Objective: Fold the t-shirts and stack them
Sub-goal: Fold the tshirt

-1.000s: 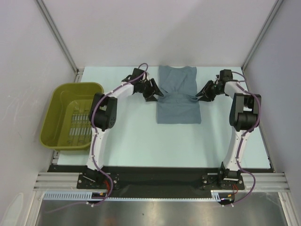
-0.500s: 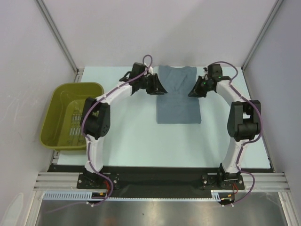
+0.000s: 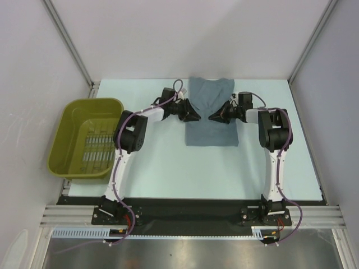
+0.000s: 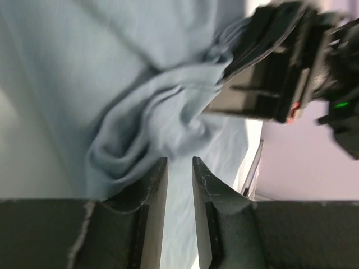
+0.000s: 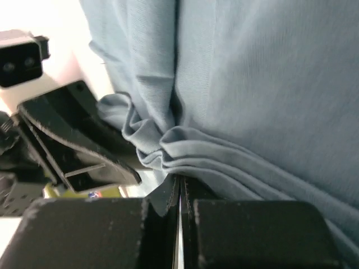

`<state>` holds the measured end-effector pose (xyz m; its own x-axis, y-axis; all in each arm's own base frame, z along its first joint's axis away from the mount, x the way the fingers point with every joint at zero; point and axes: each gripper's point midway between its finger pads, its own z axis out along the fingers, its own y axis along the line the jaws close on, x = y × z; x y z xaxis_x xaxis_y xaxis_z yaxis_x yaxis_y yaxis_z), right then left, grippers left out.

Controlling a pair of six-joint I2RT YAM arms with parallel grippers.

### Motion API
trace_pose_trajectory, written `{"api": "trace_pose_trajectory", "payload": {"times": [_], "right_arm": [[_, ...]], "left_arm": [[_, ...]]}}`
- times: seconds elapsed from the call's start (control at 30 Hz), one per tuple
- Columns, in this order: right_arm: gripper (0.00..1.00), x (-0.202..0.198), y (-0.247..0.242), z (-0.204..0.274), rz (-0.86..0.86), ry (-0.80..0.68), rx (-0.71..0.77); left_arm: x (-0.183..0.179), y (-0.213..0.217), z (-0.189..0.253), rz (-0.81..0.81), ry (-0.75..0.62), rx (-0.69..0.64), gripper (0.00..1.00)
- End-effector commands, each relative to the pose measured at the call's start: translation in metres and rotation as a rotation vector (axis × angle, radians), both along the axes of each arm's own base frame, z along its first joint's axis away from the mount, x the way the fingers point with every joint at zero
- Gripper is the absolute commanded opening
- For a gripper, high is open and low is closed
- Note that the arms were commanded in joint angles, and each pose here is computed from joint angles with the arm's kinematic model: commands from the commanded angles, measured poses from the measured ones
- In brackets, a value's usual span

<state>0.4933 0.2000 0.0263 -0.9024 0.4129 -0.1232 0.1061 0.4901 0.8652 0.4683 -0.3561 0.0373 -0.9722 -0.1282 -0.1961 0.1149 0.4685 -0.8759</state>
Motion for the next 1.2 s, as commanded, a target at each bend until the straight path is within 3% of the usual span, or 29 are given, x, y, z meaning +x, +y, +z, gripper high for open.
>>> {"api": "trace_pose_trajectory", "payload": {"times": [0.0,0.4,0.53,0.63,0.73,0.87,1.03,1.17], "right_arm": [[0.00,0.029,-0.001,0.023,-0.043,-0.111,0.124],[0.00,0.063,-0.091,0.006,-0.230,-0.062,0.114],[0.00,0.075,-0.106,0.030,-0.222,-0.104,0.104],[0.00,0.075,-0.109,0.064,-0.210,-0.147,0.071],[0.00,0.057,-0.111,0.077,-0.212,-0.111,0.013],[0.00,0.015,-0.094,0.099,-0.181,-0.113,-0.016],[0.00,-0.049,-0.047,0.069,-0.047,-0.032,0.059],[0.00,-0.088,-0.043,0.030,-0.004,0.081,0.116]], "left_arm": [[0.029,-0.011,0.042,-0.010,-0.135,-0.142,0.30],[0.051,-0.005,0.008,0.074,-0.036,-0.137,0.30],[0.058,-0.008,0.030,0.050,-0.074,-0.118,0.34],[0.061,-0.009,0.071,0.037,-0.179,-0.102,0.44],[0.048,0.001,0.097,0.031,-0.226,-0.029,0.52],[0.008,0.004,0.112,0.005,-0.236,-0.030,0.51],[-0.063,-0.017,0.077,-0.071,-0.084,-0.151,0.39],[-0.099,-0.015,0.041,-0.089,0.017,-0.145,0.36]]}}
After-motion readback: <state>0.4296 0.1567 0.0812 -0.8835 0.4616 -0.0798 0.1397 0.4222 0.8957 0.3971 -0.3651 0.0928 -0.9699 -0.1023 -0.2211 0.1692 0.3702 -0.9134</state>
